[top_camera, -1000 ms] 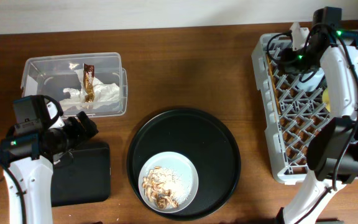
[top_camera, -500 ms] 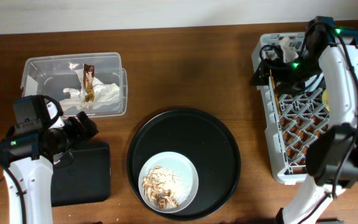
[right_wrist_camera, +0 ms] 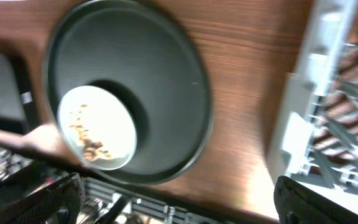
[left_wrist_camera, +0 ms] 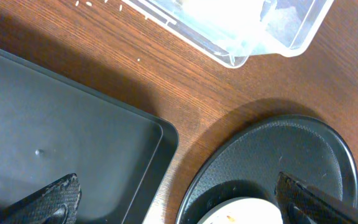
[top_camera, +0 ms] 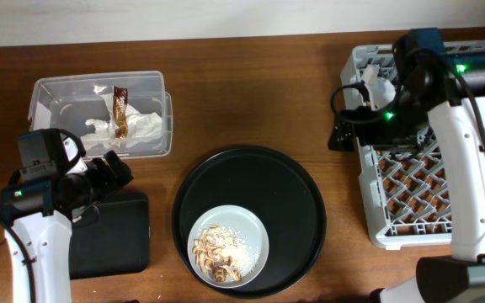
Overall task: Sort waste into correct bins and load items into the dishwasher rack
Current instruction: 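Carry the second chopstick to the rack and insert it, then reach the left gripper to the white plate and grip its rim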
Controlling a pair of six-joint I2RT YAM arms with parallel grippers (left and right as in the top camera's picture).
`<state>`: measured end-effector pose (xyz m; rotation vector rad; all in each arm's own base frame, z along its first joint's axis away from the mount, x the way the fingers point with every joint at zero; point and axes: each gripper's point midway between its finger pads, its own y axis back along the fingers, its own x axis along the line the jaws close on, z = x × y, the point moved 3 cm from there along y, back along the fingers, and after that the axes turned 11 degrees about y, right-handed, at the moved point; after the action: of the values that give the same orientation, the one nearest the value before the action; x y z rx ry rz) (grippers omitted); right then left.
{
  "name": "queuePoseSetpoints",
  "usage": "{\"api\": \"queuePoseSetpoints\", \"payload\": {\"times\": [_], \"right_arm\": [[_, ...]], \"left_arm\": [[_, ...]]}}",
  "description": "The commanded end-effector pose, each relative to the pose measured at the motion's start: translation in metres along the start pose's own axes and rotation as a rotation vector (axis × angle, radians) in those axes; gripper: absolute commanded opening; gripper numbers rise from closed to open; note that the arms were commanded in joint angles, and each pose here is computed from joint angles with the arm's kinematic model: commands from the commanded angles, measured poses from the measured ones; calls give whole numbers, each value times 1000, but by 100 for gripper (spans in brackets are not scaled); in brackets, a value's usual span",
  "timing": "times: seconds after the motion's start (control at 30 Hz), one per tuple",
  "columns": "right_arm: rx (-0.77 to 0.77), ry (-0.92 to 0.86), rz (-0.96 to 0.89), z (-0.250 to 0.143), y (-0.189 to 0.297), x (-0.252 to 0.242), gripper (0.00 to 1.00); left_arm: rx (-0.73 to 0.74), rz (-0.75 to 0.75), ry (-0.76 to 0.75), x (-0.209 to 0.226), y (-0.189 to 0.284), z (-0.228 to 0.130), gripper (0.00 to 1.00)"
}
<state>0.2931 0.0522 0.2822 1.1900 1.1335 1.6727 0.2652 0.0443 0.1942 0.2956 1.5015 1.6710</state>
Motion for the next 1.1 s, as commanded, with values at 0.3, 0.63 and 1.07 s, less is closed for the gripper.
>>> {"api": "queuePoseSetpoints", "payload": {"times": [0.3,0.63,1.07], "right_arm": [[38,-404,-199,-40,8,-84,99],[34,-425,-201,-42,10,-90,99],[34,-425,-201,-42,10,-90,99]], "left_arm": [[-24,-8,9,-2,6,4,99],[23,-87,9,-13,7,-3,99],[501,-522,-452,-130,27,-154,99]]}}
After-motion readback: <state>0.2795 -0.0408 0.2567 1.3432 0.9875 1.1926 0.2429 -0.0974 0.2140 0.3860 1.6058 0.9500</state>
